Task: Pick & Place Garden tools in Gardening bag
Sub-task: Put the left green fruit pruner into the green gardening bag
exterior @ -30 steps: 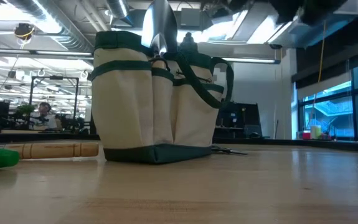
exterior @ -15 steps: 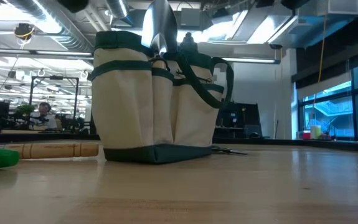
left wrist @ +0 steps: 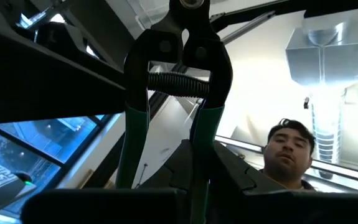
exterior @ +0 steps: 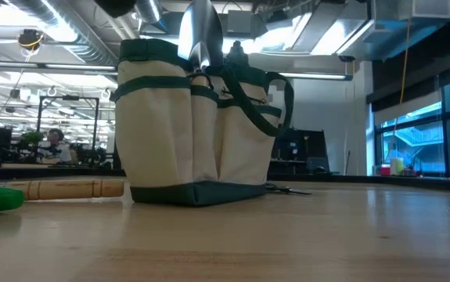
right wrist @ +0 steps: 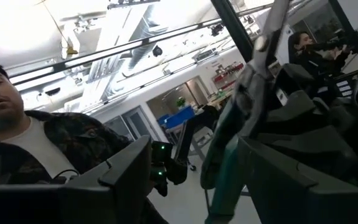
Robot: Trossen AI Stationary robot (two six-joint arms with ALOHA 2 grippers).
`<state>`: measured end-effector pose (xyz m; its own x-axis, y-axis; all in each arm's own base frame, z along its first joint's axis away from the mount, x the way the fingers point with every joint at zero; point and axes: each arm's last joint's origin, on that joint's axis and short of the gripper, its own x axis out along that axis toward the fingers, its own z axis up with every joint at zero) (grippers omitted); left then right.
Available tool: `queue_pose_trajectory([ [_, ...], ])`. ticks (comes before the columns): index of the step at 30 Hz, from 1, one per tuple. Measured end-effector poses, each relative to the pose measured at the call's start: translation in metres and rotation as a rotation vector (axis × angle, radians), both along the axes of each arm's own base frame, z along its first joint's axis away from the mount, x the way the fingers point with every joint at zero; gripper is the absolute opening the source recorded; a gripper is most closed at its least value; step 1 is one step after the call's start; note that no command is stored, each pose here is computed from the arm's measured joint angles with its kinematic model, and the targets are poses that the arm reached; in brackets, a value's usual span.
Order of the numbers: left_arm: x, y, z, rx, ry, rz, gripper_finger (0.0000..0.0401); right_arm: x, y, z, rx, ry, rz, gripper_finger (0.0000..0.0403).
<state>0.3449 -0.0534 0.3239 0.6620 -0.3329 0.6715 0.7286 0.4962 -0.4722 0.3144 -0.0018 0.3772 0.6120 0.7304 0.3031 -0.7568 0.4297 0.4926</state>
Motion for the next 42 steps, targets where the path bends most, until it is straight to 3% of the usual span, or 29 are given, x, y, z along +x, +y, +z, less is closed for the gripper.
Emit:
queue_pose_trajectory([
  [8,0.000,0.003,0.000,0.008,-0.004,0.019,0.0024,0.001,0.000,-0.001,-0.017,0.007,-0.019,0.0245],
  [14,-0.001,0.002,0.002,-0.013,-0.025,0.054,0.0024,0.006,-0.003,-0.011,-0.013,0.087,-0.037,0.0245],
  [31,0.001,0.000,-0.001,0.011,0.004,0.045,0.0024,0.005,-0.006,-0.006,0.013,0.057,-0.089,0.0245],
  [42,0.002,0.005,-0.002,0.015,0.016,0.056,0.0024,0.018,-0.001,-0.005,0.011,0.083,-0.028,0.0245],
])
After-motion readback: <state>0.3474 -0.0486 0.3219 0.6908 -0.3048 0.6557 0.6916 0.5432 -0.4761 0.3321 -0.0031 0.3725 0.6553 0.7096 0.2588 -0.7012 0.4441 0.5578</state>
